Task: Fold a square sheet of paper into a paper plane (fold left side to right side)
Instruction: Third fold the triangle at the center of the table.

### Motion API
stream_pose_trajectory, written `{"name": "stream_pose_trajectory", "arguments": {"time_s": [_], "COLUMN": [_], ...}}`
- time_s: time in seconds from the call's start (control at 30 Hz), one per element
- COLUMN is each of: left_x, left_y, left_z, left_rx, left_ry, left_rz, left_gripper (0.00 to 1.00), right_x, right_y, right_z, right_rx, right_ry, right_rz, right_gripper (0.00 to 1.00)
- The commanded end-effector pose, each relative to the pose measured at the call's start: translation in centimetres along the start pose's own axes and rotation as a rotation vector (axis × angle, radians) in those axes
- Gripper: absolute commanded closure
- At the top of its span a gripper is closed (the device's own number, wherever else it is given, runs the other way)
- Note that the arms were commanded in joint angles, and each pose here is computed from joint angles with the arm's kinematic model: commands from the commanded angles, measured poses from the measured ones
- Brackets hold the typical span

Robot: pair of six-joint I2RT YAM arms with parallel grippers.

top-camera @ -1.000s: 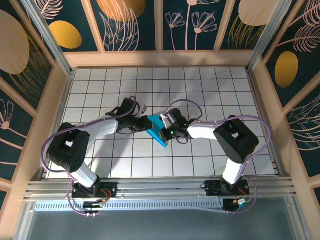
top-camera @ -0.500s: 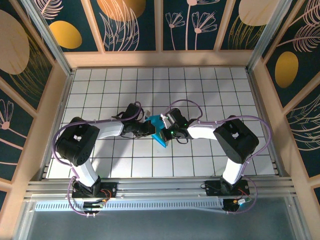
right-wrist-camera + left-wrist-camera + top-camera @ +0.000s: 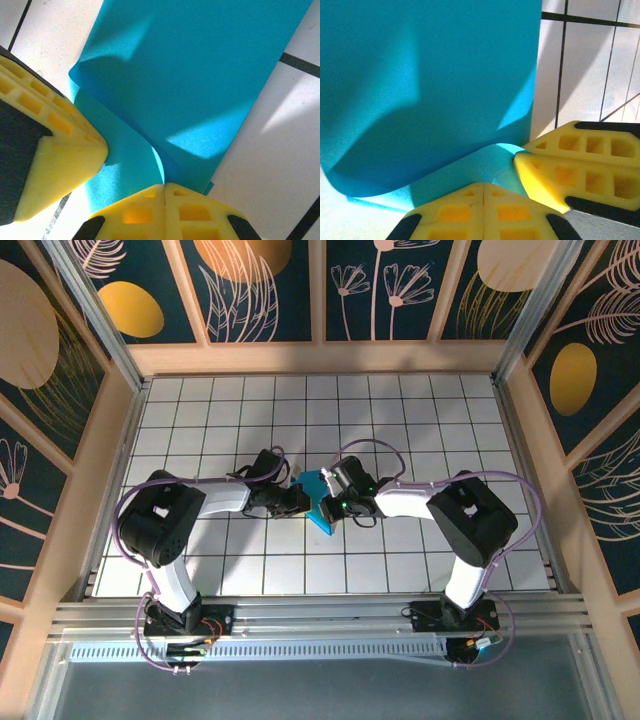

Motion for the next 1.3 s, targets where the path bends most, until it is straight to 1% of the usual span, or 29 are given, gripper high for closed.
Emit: {"name": "stream_pose_trajectory", "arguments": {"time_s": [0.0,0.17,0.47,0.7,0.73,0.9,0.97,1.07,1.13,1.17,1.27], "left_x": [-0.2,-0.4,-1.4,-1.5,-1.5,-1.8,-1.8,-1.8,-1.7,-1.7,-1.7], "left_y": [0.6,1.1,3.0,3.8,3.8,4.3,4.3,4.3,4.1,4.2,4.1], "left_z": [-0.7,-0.9,-1.0,-1.3,-1.3,-1.5,-1.5,-1.5,-1.4,-1.4,-1.4], "left_rx": [0.014,0.038,0.143,0.190,0.194,0.208,0.207,0.205,0.204,0.204,0.204], "left_ry": [0.003,0.008,0.023,0.033,0.037,0.048,0.048,0.046,0.041,0.042,0.041], "left_rz": [0.002,0.014,0.053,0.084,0.085,0.098,0.101,0.100,0.096,0.097,0.096], "left_gripper": [0.94,0.95,0.97,1.00,1.00,1.00,1.00,1.00,1.00,1.00,1.00], "right_x": [-1.7,-1.7,-0.6,1.8,2.2,3.8,4.2,4.3,4.0,3.7,2.2], "right_y": [-1.2,-1.3,-1.0,-0.6,-0.6,-0.9,-1.1,-1.1,-0.6,-0.2,1.4], "right_z": [-1.0,-1.0,-0.7,0.8,1.1,3.0,3.9,5.5,6.5,7.0,7.8], "right_rx": [-0.045,-0.048,-0.040,-0.020,-0.022,-0.029,-0.028,-0.003,0.033,0.066,0.210], "right_ry": [0.087,0.085,0.061,-0.012,-0.025,-0.085,-0.104,-0.117,-0.106,-0.092,-0.015], "right_rz": [-0.032,-0.033,-0.035,-0.068,-0.075,-0.109,-0.129,-0.152,-0.164,-0.170,-0.210], "right_gripper": [1.00,1.00,1.00,0.99,0.96,0.73,0.66,0.62,0.63,0.66,0.84]}}
Point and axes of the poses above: each hand's point on the last joint's axis, 136 mm out from that joint toward the fingers, its own z axis back along the fingers, its own y axis along the line the jaws close on, x = y × z, the point moved 6 cm from there along z, back along the fingers, and after that the axes turned 5 degrees about -z, right-handed, at the moved point
